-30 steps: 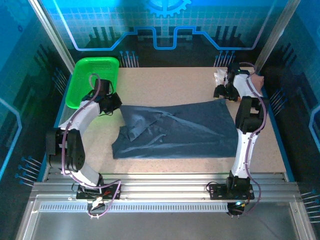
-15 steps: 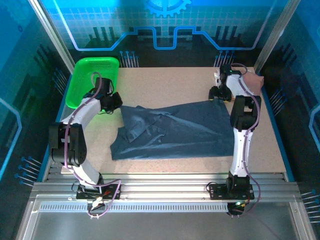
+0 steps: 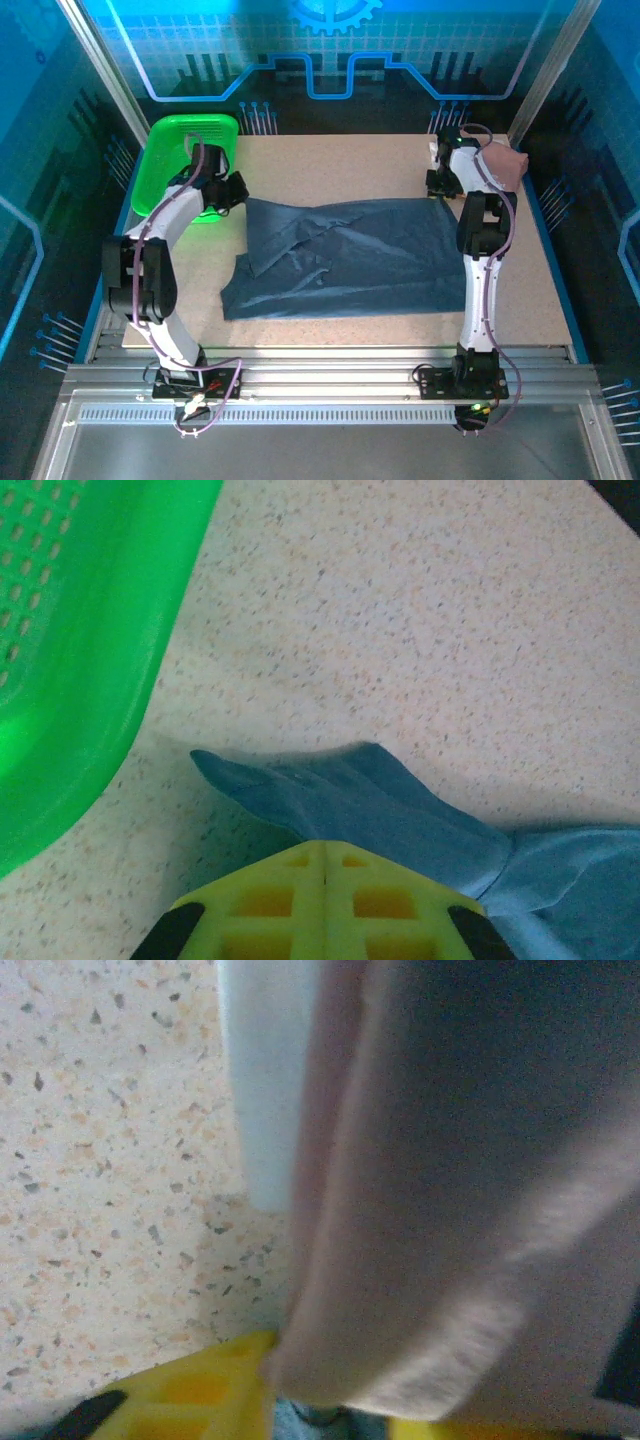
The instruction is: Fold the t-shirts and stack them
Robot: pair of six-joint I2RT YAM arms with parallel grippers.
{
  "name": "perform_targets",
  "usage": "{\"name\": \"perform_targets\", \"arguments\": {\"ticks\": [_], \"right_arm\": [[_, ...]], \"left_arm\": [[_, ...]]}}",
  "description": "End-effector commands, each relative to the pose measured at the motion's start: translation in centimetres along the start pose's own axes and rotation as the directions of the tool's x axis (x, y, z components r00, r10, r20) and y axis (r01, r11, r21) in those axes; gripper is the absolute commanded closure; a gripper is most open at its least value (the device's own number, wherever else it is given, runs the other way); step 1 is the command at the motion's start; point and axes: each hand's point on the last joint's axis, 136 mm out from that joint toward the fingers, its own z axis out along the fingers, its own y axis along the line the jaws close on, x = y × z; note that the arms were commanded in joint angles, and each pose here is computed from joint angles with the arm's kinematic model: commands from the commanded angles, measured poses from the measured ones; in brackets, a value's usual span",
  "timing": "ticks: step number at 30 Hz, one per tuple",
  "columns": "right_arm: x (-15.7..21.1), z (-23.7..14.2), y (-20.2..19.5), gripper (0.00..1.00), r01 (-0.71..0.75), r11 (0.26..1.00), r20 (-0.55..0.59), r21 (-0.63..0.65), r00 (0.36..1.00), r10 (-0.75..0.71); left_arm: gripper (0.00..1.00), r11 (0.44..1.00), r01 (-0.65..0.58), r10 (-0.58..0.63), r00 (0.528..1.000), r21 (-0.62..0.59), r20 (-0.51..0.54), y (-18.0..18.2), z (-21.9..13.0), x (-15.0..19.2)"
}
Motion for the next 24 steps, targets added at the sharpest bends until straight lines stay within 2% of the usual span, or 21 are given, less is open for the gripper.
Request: {"name": "perform_targets", "arguments": {"ticks": [1, 8, 14, 24], "right_arm": [[-0.4, 0.2, 0.7, 0.87, -0.009, 1.0, 0.01, -0.002, 1.0, 0.009], [-2.3, -3.3, 1.0, 0.9, -0.031, 0.999, 0.135, -0.039, 0.99, 0.036], [-2.4, -4.2, 0.5, 0.9, -0.028, 0.999, 0.148, -0.044, 0.988, 0.034], [-2.2, -3.9, 0.9, 0.82, -0.027, 0.992, 0.13, -0.124, 0.991, 0.043]], "left_arm": [[1.0, 0.999, -0.04, 0.04, 0.999, 0.036, 0.024, -1.3, 0.1, -1.5], [1.0, 0.994, -0.068, 0.064, 0.997, 0.087, 0.046, -3.1, 0.6, -3.3], [1.0, 0.986, -0.116, 0.112, 0.993, 0.118, 0.039, -4.3, 1.2, -4.0], [1.0, 0.981, -0.163, 0.159, 0.986, 0.109, 0.04, -4.4, 1.9, -4.6]]}}
